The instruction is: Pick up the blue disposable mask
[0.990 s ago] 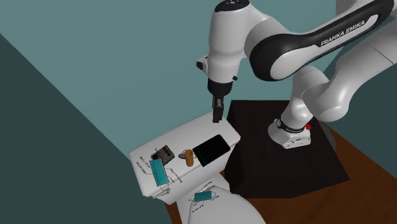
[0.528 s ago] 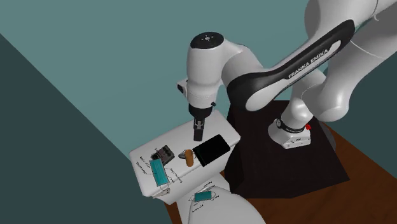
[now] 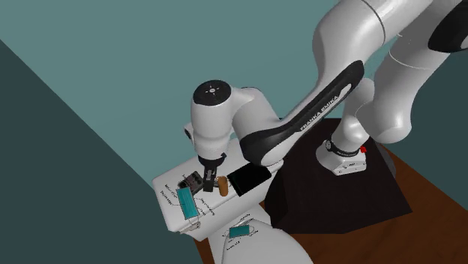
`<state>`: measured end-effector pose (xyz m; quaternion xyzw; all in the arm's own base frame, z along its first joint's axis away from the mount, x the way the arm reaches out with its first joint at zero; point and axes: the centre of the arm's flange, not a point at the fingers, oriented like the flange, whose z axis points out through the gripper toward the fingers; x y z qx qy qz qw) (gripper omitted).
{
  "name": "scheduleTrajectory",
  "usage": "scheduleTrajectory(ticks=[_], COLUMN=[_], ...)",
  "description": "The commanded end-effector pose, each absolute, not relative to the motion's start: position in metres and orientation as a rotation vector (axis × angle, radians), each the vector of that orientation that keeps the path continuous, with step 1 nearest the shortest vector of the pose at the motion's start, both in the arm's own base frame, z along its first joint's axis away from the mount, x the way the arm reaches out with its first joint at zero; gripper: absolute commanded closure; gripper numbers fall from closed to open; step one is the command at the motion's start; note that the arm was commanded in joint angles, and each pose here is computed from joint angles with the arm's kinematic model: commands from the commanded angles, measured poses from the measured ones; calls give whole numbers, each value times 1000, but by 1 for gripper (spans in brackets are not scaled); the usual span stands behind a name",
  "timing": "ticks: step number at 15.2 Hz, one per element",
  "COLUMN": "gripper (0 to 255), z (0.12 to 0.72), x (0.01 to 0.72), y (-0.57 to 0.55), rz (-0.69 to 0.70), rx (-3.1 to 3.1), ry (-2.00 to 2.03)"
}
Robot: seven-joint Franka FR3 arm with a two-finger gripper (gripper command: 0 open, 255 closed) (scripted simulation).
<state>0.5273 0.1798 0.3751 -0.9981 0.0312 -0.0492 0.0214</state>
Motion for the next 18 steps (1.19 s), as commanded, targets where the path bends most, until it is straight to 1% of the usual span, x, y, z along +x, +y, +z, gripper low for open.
scheduleTrajectory(ticks=[1, 9, 18], gripper=[0, 0, 0], z=[360, 306, 265], x=[544, 614, 617], y=[194, 247, 249], rz=[-171, -238, -240], rx=[-3097, -3112, -3113], ry=[99, 104, 104])
